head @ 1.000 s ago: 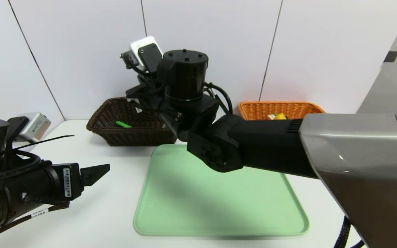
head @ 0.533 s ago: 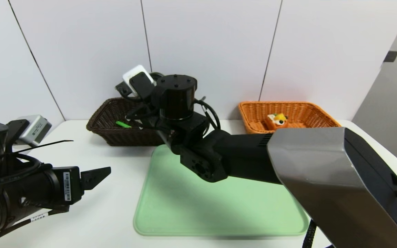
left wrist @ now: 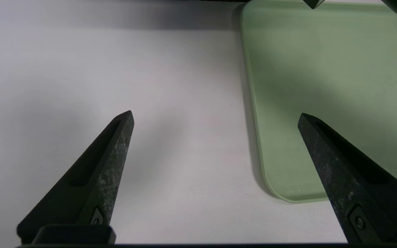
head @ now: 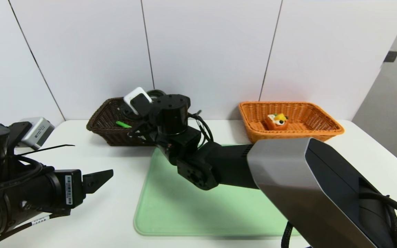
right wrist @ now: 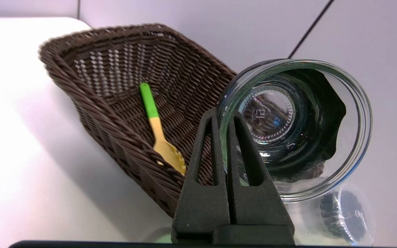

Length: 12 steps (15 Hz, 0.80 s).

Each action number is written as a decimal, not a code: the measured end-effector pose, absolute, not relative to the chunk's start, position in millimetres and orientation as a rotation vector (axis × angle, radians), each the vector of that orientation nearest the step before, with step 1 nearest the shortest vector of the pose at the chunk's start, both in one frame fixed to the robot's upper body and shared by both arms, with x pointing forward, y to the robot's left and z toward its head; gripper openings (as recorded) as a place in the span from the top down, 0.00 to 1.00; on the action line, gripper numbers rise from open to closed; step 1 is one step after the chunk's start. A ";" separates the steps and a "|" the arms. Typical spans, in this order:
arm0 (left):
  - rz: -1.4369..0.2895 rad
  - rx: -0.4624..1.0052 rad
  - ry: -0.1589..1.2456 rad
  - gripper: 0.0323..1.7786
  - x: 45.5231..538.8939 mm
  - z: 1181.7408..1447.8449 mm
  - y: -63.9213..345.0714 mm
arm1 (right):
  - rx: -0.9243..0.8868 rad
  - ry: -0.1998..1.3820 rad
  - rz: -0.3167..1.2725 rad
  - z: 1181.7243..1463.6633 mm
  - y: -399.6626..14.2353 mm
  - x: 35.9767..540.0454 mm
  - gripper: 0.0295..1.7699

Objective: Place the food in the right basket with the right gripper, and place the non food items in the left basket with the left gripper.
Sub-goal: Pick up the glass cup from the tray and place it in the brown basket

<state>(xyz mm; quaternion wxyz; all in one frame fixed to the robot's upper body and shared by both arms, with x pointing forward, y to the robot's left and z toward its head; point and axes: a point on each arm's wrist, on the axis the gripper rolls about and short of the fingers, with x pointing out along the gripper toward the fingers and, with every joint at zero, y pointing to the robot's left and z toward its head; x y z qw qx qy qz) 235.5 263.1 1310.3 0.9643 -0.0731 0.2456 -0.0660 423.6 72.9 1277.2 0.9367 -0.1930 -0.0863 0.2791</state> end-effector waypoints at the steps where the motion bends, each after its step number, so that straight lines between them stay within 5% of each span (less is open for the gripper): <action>1: -0.135 -0.148 0.497 0.05 235.4 1310.3 263.0 | -0.398 -0.170 0.564 1273.9 71.8 426.7 0.97; 4: -0.137 -0.146 0.501 0.05 235.0 1309.5 262.7 | -0.405 -0.152 0.542 1266.7 71.8 430.0 0.97; 9: -0.138 -0.143 0.509 0.05 234.1 1307.0 262.8 | -0.407 -0.138 0.523 1260.8 71.6 432.6 0.55; 12: -0.138 -0.142 0.511 0.05 233.6 1306.2 263.1 | -0.405 -0.140 0.519 1263.4 71.4 431.6 0.39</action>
